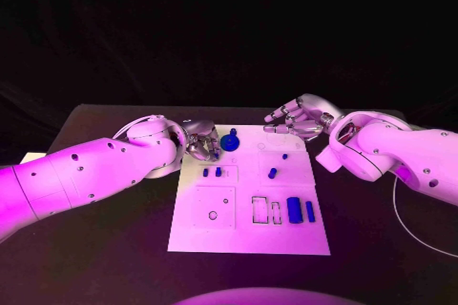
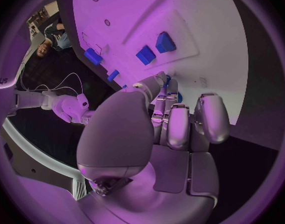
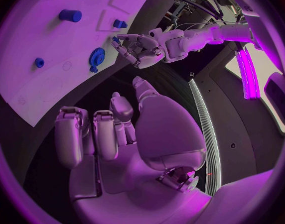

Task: Assemble the parts on the task board

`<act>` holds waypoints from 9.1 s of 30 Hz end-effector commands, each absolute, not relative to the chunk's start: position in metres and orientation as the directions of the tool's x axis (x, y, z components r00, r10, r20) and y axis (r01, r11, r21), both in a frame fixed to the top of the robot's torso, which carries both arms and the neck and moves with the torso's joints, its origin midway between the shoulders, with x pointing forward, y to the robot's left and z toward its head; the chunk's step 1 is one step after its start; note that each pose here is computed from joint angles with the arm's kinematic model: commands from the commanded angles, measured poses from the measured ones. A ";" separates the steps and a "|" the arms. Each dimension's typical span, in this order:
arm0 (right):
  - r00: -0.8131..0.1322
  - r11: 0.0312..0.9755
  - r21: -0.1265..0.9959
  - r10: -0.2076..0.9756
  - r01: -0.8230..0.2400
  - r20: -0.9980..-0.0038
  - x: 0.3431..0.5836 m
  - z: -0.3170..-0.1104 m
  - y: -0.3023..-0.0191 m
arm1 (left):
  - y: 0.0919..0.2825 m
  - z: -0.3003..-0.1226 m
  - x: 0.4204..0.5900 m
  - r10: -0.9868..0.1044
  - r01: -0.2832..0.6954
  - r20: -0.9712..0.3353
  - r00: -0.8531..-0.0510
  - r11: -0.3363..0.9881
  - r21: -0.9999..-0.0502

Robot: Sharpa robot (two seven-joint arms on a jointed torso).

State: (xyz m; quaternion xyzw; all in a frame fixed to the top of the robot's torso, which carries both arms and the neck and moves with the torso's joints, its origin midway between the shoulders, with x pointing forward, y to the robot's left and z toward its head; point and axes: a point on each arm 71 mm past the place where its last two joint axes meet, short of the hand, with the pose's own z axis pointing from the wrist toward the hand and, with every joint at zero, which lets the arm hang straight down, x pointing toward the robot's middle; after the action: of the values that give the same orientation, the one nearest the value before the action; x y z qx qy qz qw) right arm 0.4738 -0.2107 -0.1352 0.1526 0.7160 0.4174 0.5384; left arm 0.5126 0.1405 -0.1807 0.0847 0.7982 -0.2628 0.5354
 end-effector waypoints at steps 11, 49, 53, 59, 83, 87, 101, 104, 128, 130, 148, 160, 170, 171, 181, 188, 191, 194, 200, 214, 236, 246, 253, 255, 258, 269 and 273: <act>-0.385 0.606 0.759 0.658 -0.239 -0.647 0.473 -0.136 -0.209 | 0.142 -0.188 0.512 -0.105 0.412 -0.897 -0.430 0.861 -0.298; -0.357 0.659 0.718 0.630 -0.224 -0.689 0.479 -0.138 -0.227 | 0.151 -0.187 0.513 -0.135 0.390 -0.899 -0.417 0.867 -0.311; -0.344 0.730 0.636 0.546 -0.250 -0.763 0.482 -0.141 -0.236 | 0.161 -0.183 0.513 -0.187 0.372 -0.896 -0.404 0.861 -0.347; -0.299 0.866 0.365 0.268 -0.342 -0.916 0.481 -0.145 -0.245 | 0.194 -0.172 0.519 -0.548 0.237 -0.737 -0.395 0.715 -0.658; -0.168 0.881 -0.017 -0.109 -0.473 -0.980 0.468 -0.176 -0.214 | 0.231 -0.173 0.487 -0.950 -0.074 0.171 -0.260 -0.157 -0.985; -0.174 0.879 -0.019 -0.115 -0.476 -0.978 0.469 -0.181 -0.210 | 0.230 -0.173 0.486 -0.947 -0.076 0.179 -0.266 -0.165 -0.983; -0.191 0.884 -0.036 -0.140 -0.466 -0.972 0.474 -0.192 -0.206 | 0.229 -0.172 0.483 -0.943 -0.082 0.186 -0.276 -0.170 -0.982; -0.195 0.884 -0.041 -0.147 -0.466 -0.970 0.475 -0.193 -0.205 | 0.229 -0.172 0.483 -0.943 -0.083 0.186 -0.276 -0.169 -0.982; -0.092 0.876 0.000 -0.051 -0.482 -0.994 0.466 -0.182 -0.200 | 0.230 -0.174 0.484 -0.945 -0.096 0.184 -0.271 -0.164 -0.982; -0.084 0.875 0.015 -0.030 -0.483 -0.996 0.464 -0.179 -0.200 | 0.231 -0.174 0.483 -0.945 -0.097 0.184 -0.271 -0.164 -0.982; -0.086 0.838 0.104 0.069 -0.536 -0.994 0.444 -0.157 -0.183 | 0.232 -0.175 0.482 -0.945 -0.105 0.185 -0.271 -0.162 -0.981; -0.170 0.733 0.183 0.093 -0.655 -0.981 0.415 -0.174 -0.122 | 0.226 -0.174 0.481 -0.939 -0.106 0.191 -0.285 -0.167 -0.980; -0.249 0.689 0.222 0.063 -0.689 -0.966 0.401 -0.200 -0.094 | 0.222 -0.174 0.479 -0.935 -0.108 0.196 -0.296 -0.171 -0.979; -0.255 0.687 0.225 0.060 -0.691 -0.965 0.400 -0.201 -0.092 | 0.221 -0.174 0.479 -0.935 -0.108 0.196 -0.296 -0.171 -0.979; -0.286 0.667 0.246 0.052 -0.704 -0.957 0.394 -0.212 -0.079 | 0.219 -0.173 0.478 -0.932 -0.110 0.198 -0.302 -0.173 -0.979; -0.292 0.671 0.243 0.041 -0.700 -0.955 0.395 -0.215 -0.078 | 0.219 -0.173 0.478 -0.932 -0.111 0.199 -0.303 -0.173 -0.979; -0.295 0.670 0.243 0.038 -0.701 -0.955 0.394 -0.216 -0.077 | 0.219 -0.174 0.478 -0.932 -0.111 0.199 -0.303 -0.172 -0.979; -0.297 0.668 0.244 0.036 -0.703 -0.954 0.393 -0.216 -0.076 | 0.219 -0.174 0.479 -0.932 -0.112 0.199 -0.303 -0.172 -0.979; -0.302 0.665 0.244 0.030 -0.705 -0.953 0.392 -0.217 -0.074 | 0.219 -0.174 0.479 -0.932 -0.113 0.199 -0.303 -0.172 -0.979; -0.303 0.678 0.221 -0.002 -0.701 -0.953 0.394 -0.223 -0.070 | 0.219 -0.174 0.479 -0.931 -0.114 0.200 -0.305 -0.172 -0.978; -0.323 0.682 0.228 -0.013 -0.695 -0.946 0.392 -0.226 -0.070 | 0.221 -0.174 0.479 -0.933 -0.115 0.198 -0.301 -0.170 -0.979; -0.284 0.684 0.248 0.063 -0.686 -0.957 0.393 -0.220 -0.076 | 0.221 -0.174 0.480 -0.934 -0.115 0.197 -0.298 -0.169 -0.979; -0.257 0.704 0.256 0.107 -0.662 -0.960 0.391 -0.205 -0.100 | 0.222 -0.175 0.481 -0.935 -0.115 0.196 -0.296 -0.169 -0.979; -0.246 0.723 0.244 0.106 -0.647 -0.964 0.394 -0.198 -0.111 | 0.222 -0.175 0.481 -0.935 -0.115 0.196 -0.297 -0.169 -0.979; -0.228 0.763 0.213 0.088 -0.610 -0.970 0.401 -0.186 -0.133 | 0.221 -0.175 0.480 -0.933 -0.116 0.197 -0.300 -0.170 -0.979; -0.196 0.850 0.106 0.003 -0.516 -0.981 0.417 -0.177 -0.184 | 0.219 -0.174 0.479 -0.930 -0.119 0.201 -0.309 -0.172 -0.978; -0.205 0.854 0.094 -0.015 -0.512 -0.979 0.419 -0.178 -0.187 | 0.219 -0.174 0.479 -0.929 -0.120 0.202 -0.310 -0.173 -0.978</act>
State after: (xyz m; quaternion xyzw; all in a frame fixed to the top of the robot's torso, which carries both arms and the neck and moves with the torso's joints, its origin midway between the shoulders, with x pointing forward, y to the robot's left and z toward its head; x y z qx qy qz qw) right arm 0.4184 -0.1863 -0.1761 -0.1646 0.7399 0.2223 0.6132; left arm 0.4794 0.2218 -0.1751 -0.4836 0.5464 -0.5886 0.3480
